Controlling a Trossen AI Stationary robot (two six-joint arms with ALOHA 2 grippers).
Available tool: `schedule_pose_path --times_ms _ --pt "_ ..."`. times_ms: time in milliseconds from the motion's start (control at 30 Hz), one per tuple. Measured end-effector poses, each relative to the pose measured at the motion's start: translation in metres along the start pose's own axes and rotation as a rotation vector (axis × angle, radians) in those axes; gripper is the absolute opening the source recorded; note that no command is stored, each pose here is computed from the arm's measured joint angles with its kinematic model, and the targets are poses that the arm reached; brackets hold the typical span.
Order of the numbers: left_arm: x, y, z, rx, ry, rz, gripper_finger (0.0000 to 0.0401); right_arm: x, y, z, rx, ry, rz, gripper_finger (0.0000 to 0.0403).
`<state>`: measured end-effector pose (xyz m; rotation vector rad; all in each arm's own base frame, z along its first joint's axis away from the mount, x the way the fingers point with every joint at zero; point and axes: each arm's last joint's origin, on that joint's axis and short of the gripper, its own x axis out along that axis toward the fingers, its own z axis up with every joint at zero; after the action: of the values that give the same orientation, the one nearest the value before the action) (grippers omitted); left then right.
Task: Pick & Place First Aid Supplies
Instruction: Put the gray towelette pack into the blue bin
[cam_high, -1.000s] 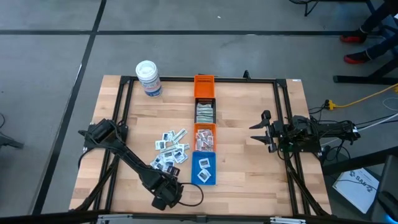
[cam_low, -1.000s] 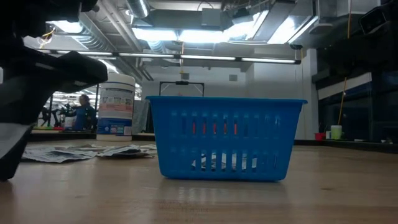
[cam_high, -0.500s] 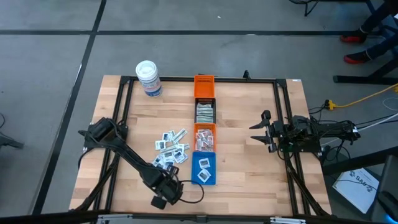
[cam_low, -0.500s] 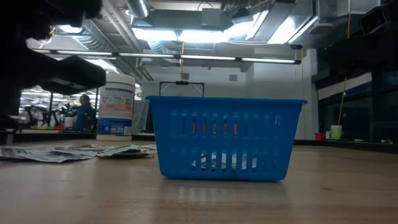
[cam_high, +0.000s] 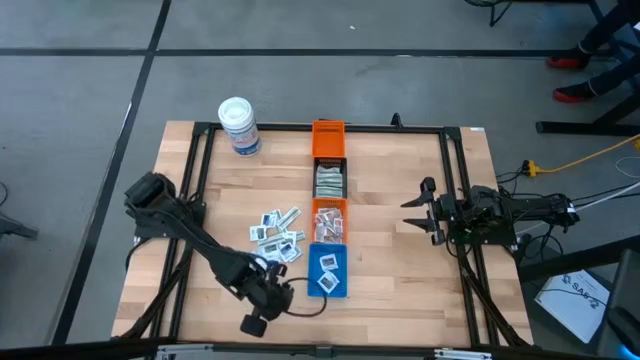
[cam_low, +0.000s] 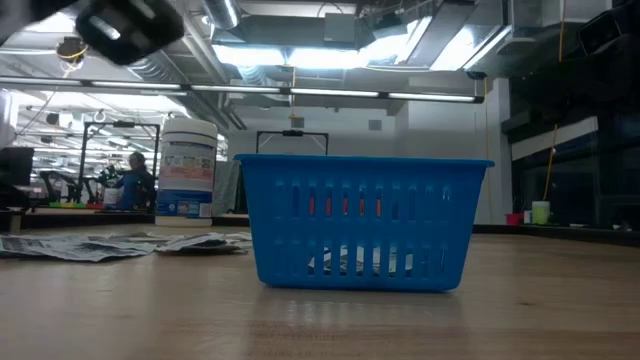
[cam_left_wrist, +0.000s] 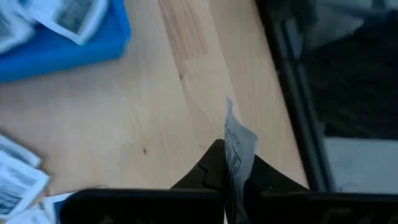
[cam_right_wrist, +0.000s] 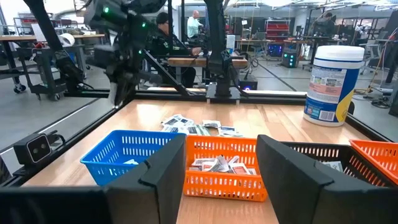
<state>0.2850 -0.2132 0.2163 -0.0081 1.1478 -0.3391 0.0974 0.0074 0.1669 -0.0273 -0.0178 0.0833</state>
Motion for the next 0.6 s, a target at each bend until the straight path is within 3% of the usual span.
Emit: schedule_pose_path --times_ms 333,600 --pt "-0.027 0.009 0.025 -0.151 -0.239 -0.063 0.0004 0.000 0.000 0.000 0.000 0.000 0.000 0.0195" --pt "-0.032 0.020 0.041 -0.203 -0.367 -0.094 0.0004 0.000 0.000 0.000 0.000 0.000 0.000 0.0195"
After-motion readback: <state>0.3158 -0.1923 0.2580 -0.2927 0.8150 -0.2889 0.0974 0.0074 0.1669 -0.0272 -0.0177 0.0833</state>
